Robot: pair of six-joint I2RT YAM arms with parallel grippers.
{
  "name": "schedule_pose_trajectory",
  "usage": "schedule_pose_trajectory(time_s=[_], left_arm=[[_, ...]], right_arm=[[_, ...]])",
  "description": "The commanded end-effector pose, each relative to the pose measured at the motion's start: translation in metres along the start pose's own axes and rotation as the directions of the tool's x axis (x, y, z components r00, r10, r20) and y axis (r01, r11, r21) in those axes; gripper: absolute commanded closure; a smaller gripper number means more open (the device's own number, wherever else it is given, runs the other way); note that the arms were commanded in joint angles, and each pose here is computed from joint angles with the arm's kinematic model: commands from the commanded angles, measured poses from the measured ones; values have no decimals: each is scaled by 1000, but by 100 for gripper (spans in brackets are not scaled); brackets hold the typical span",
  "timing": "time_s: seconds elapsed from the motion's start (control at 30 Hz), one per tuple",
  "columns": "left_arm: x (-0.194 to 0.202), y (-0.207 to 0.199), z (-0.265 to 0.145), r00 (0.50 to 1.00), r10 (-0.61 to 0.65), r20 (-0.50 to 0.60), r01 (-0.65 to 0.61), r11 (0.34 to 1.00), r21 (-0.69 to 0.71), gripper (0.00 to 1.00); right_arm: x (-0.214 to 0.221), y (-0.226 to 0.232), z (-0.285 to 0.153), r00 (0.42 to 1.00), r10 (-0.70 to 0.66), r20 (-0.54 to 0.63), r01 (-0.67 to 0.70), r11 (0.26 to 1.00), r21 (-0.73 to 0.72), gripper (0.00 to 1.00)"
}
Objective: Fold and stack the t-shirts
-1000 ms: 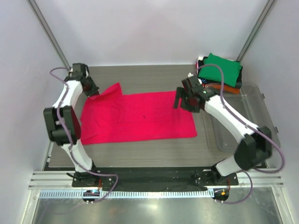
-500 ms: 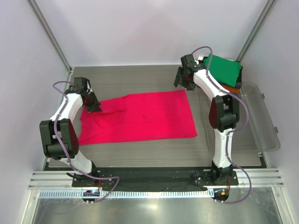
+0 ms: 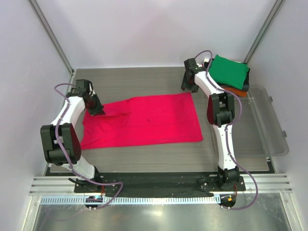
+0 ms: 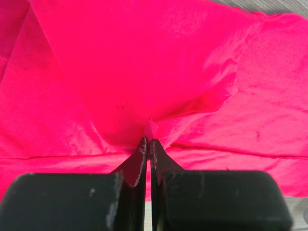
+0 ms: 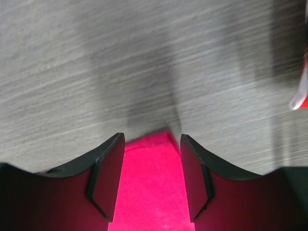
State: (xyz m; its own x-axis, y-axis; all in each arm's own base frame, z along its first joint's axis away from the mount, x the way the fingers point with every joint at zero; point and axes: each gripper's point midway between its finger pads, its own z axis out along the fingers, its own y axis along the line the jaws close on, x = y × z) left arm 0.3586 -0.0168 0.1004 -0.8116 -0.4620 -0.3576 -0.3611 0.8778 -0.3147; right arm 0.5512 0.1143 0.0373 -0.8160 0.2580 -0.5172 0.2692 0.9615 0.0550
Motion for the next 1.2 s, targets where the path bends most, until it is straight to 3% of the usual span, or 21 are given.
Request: schedule_pose_trajectory(time_s=[0.0, 0.3, 0.5, 0.73, 0.87, 1.17], left_arm=[[-9, -14, -17, 998, 33, 46, -35, 998, 61, 100], [-9, -14, -17, 999, 32, 44, -35, 997, 62, 100], [-11, -11, -14, 998, 33, 50, -35, 998, 43, 100], [-35, -25, -28, 997, -6, 80, 0, 997, 72, 100], [-53, -33, -49, 991, -8, 131, -3, 997, 83, 100], [-56, -19, -92, 977, -55, 206, 38, 996, 86, 100]], right_arm=[[-21, -2, -3, 998, -5, 62, 4, 1000, 19, 45], [4, -2, 12, 1000, -5, 10, 5, 1000, 2, 61], [7, 1, 10, 1000, -9, 4, 9, 1000, -8, 97], [-13, -1, -21, 998, -33, 62, 34, 999, -14, 99], [-30, -4, -65, 992, -29, 123, 34, 999, -40, 99], [-11, -16, -113, 987, -25, 160, 42, 994, -102, 99]])
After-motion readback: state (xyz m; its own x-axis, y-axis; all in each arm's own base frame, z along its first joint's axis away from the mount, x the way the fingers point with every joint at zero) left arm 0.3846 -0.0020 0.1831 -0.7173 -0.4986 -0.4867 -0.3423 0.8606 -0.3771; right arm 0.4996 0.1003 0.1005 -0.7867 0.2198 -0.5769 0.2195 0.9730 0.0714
